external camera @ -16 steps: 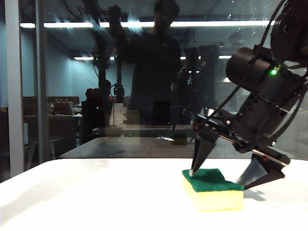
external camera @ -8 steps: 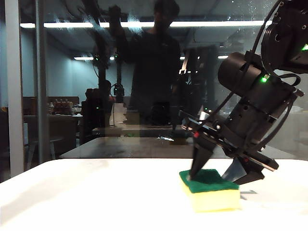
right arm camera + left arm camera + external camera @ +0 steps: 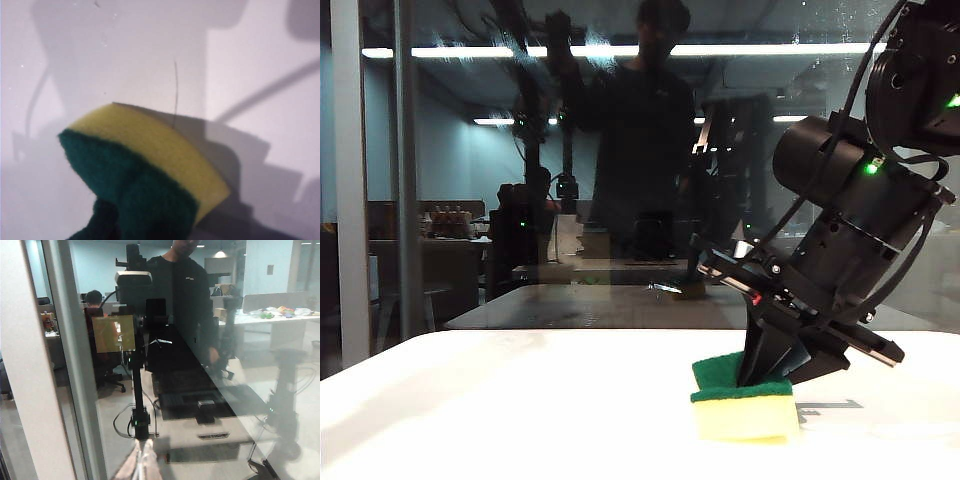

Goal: Reach upward to find where there is water on the glass, pick up the sponge from the table, dry the water, and finally place the sponge back on the table.

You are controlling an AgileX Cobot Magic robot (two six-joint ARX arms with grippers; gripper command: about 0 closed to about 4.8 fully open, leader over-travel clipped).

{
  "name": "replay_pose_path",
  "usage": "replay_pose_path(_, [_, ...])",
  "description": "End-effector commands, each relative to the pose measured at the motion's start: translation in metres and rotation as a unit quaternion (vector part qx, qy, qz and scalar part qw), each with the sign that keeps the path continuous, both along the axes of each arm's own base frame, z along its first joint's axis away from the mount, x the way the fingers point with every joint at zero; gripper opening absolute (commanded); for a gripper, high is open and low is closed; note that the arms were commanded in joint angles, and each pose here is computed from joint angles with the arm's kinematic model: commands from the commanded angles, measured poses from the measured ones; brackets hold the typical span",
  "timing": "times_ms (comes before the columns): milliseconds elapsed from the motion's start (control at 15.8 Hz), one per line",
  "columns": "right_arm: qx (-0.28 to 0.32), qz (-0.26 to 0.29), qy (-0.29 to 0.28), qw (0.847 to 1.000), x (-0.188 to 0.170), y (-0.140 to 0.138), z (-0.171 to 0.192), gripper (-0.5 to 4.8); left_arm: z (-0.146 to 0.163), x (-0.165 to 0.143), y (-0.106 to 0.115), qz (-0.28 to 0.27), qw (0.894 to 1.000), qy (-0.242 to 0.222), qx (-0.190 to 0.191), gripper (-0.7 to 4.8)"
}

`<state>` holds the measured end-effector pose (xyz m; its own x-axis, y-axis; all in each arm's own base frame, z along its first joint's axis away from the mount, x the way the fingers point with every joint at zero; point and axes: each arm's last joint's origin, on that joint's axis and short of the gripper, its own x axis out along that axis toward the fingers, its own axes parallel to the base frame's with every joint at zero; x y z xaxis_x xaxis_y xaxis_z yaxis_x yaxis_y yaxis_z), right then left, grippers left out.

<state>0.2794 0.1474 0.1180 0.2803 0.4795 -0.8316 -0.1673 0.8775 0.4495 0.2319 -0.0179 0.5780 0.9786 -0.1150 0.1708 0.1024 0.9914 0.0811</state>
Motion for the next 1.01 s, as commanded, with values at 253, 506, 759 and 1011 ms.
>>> replay_pose_path(253, [-0.022,0.012,-0.025,0.999,-0.009,-0.005,0.021,-0.05,0.0,-0.003,0.0,-0.002,1.0,0.008,0.001,-0.06])
replay_pose_path(506, [-0.026,0.018,-0.13,0.991,-0.007,-0.007,0.089,-0.05,-0.001,-0.002,0.0,-0.002,1.0,0.011,0.001,-0.06])
replay_pose_path(759, [-0.051,0.036,-0.206,0.977,-0.003,-0.006,0.162,-0.05,-0.001,-0.002,0.0,-0.002,1.0,0.011,0.001,-0.06])
replay_pose_path(1011, [-0.066,0.036,-0.303,0.95,0.002,-0.007,0.241,-0.05,-0.001,-0.002,0.0,-0.001,1.0,0.011,0.001,-0.06])
